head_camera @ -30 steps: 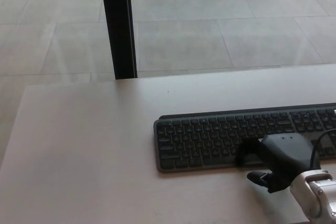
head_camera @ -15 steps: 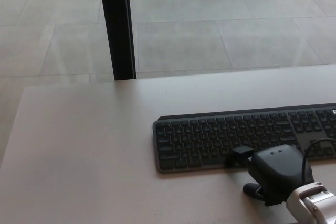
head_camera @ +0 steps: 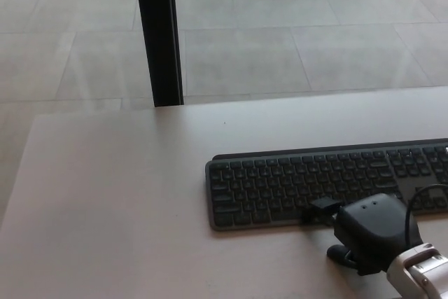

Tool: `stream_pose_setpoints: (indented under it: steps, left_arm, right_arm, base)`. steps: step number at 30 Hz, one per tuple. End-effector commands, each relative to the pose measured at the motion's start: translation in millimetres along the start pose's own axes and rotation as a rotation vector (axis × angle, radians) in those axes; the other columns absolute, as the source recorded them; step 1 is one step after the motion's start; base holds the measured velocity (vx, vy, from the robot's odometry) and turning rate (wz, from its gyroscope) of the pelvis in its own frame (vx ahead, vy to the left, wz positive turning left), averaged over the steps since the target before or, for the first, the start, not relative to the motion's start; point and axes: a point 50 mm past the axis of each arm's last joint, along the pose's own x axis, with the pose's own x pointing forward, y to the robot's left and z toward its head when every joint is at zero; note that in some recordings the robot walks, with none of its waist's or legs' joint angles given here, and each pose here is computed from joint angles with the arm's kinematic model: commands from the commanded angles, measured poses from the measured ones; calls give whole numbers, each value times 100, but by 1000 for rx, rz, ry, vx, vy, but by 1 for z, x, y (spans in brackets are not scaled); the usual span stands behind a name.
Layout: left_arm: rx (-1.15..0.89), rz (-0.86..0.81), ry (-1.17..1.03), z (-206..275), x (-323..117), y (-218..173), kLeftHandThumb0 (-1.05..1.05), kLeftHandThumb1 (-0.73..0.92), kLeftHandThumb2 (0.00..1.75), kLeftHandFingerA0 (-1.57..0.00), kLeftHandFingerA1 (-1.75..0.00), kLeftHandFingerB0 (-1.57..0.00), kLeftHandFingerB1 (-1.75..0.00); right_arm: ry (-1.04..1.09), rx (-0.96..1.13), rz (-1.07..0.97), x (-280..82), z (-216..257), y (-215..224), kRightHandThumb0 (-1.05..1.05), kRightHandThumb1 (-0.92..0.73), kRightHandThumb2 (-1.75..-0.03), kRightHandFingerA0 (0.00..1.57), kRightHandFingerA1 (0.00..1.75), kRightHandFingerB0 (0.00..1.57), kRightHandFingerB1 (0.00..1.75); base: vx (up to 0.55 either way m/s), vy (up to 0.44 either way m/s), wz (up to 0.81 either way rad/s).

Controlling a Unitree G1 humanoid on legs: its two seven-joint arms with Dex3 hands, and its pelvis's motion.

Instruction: The robot uses its right fingers to click on the space key of the black keyboard placed on the center of the white desk.

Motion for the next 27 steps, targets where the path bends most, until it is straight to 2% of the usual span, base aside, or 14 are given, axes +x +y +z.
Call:
stream_pose_setpoints:
  steps: [1, 4, 5, 7, 8, 12, 13, 15, 16, 20, 23, 25, 26, 27]
  left_arm:
    - [-2, 20, -16, 5, 1, 6, -50, 59, 58, -79, -79, -70, -64]
    - [34, 24, -22, 4, 0, 7, -52, 60, 58, -77, -76, -76, -69]
    - [31, 24, -26, 4, 0, 7, -52, 60, 58, -78, -76, -76, -69]
    - [26, 25, -21, 3, 0, 8, -52, 61, 58, -78, -79, -74, -67]
    - [16, 26, -19, 3, 0, 8, -51, 60, 58, -78, -79, -74, -67]
    - [9, 36, -7, 1, 0, 9, -51, 60, 58, -80, -80, -73, -66]
    - [-34, 23, -4, 2, 0, 9, -49, 60, 58, -78, -80, -70, -65]
    - [-17, 30, -7, 1, 0, 10, -51, 61, 58, -78, -79, -69, -65]
    - [-2, 29, -7, 1, 0, 10, -52, 62, 59, -76, -77, -70, -64]
    - [-18, 33, -1, 0, 0, 11, -51, 62, 59, -76, -74, -68, -63]
    - [11, 27, -15, 0, -1, 13, -54, 63, 59, -78, -79, -70, -65]
    - [30, 29, -15, -2, -1, 14, -54, 64, 59, -78, -77, -71, -68]
    - [28, 31, -11, -2, -1, 14, -53, 64, 59, -78, -78, -66, -62]
    - [19, 40, -3, -3, -1, 15, -52, 64, 59, -78, -76, -67, -62]
  right_arm:
    - [36, -24, 90, -5, -12, 7, -50, -68, -60, 79, 160, 57, 52]
    - [57, 69, 61, -2, -14, -1, -50, -65, -59, 83, 156, 60, 52]
    - [83, 134, 58, -1, -15, -7, -50, -63, -63, 83, 148, 60, 50]
    - [147, 411, 2, 6, -19, -39, -50, -65, -59, 97, 114, 63, 44]
    - [158, 521, -24, 7, -22, -51, -47, -64, -59, 99, 108, 63, 45]
    - [147, 714, -108, 7, -32, -82, -47, -61, -60, 95, 113, 63, 45]
    - [144, 967, -196, 6, -42, -108, -43, -59, -59, 99, 109, 61, 46]
    - [154, 1118, -277, 0, -53, -134, -38, -60, -58, 96, 108, 65, 46]
    - [161, 1139, -362, -8, -65, -155, -42, -61, -59, 98, 99, 65, 44]
    - [148, 1208, -490, -27, -90, -186, -40, -62, -59, 97, 99, 61, 44]
    - [208, 1227, -740, -72, -138, -222, -45, -61, -59, 102, 87, 67, 42]
    - [264, 1226, -866, -97, -157, -233, -38, -61, -59, 100, 88, 67, 43]
    - [277, 1235, -915, -110, -167, -235, -35, -63, -59, 94, 92, 62, 43]
    - [305, 1253, -977, -128, -180, -236, -41, -59, -57, 101, 88, 66, 43]
  base:
    - [0, 0, 0]
    - [0, 0, 0]
    - [0, 0, 0]
    - [0, 0, 0]
    - [0, 0, 0]
    - [0, 0, 0]
    - [0, 0, 0]
    - [0, 0, 0]
    - [0, 0, 0]
    - [0, 0, 0]
    - [0, 0, 0]
    - [0, 0, 0]
    - [0, 0, 0]
    - [0, 0, 0]
